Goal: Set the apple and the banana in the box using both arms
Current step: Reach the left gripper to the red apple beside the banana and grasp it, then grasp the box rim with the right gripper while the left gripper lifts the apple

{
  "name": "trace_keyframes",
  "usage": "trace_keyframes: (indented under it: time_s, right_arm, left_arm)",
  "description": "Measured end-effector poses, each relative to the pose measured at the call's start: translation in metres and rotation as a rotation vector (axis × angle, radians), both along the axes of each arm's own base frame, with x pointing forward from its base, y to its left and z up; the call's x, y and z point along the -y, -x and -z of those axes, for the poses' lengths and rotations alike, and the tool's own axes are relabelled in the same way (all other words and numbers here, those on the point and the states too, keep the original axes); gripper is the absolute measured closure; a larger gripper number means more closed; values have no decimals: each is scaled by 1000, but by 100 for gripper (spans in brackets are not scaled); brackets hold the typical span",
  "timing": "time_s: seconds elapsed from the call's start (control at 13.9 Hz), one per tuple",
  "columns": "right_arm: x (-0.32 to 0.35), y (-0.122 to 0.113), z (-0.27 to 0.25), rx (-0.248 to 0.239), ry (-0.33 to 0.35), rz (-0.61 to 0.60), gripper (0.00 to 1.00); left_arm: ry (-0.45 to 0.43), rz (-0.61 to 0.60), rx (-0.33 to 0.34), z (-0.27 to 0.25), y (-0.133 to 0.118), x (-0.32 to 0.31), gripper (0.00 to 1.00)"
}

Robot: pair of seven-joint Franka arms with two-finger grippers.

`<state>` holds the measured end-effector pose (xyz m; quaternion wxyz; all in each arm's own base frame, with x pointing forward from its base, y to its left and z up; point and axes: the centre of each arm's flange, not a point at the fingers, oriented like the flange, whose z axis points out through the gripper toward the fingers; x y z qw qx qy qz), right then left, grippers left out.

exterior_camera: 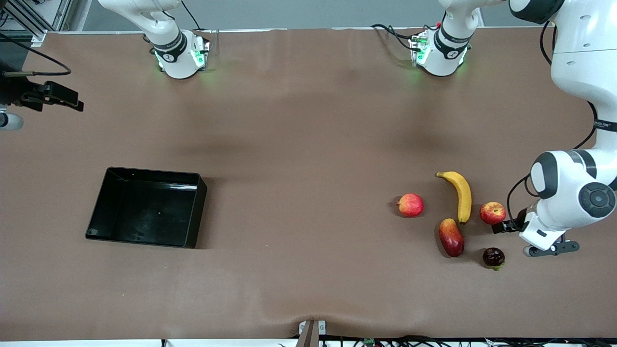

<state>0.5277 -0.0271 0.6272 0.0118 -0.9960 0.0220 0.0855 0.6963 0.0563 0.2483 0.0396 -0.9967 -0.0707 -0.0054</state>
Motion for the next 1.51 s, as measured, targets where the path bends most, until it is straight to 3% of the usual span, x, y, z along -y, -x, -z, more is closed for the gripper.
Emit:
trace_keyframes:
  time_s: [0.29,0.5,0.72,0.86,0.93,1.0,1.22,1.51]
  right_arm:
    - [56,-16,26,29,6,101,0]
    - [91,-34,72,16,9,155,0]
    - [101,-48,126,45,17,168,0]
    - [105,-51,165,51,16,150,0]
    - [106,-52,185,38,11,122,0]
    - [108,-53,204,20,5,101,0]
    - [119,-64,251,8,4,83,0]
    - [123,-83,296,64,15,35,0]
  left_arm:
    - [4,1,-49,22,14,9,0]
    - [5,-4,-85,37,25,6,0]
    - [6,-4,-109,47,33,7,0]
    - [7,-1,-117,48,34,8,5]
    - [6,0,-115,47,34,9,11]
    - [6,2,-111,45,33,10,23]
    - [3,18,-59,15,22,18,25]
    - [4,54,-14,-68,8,48,25]
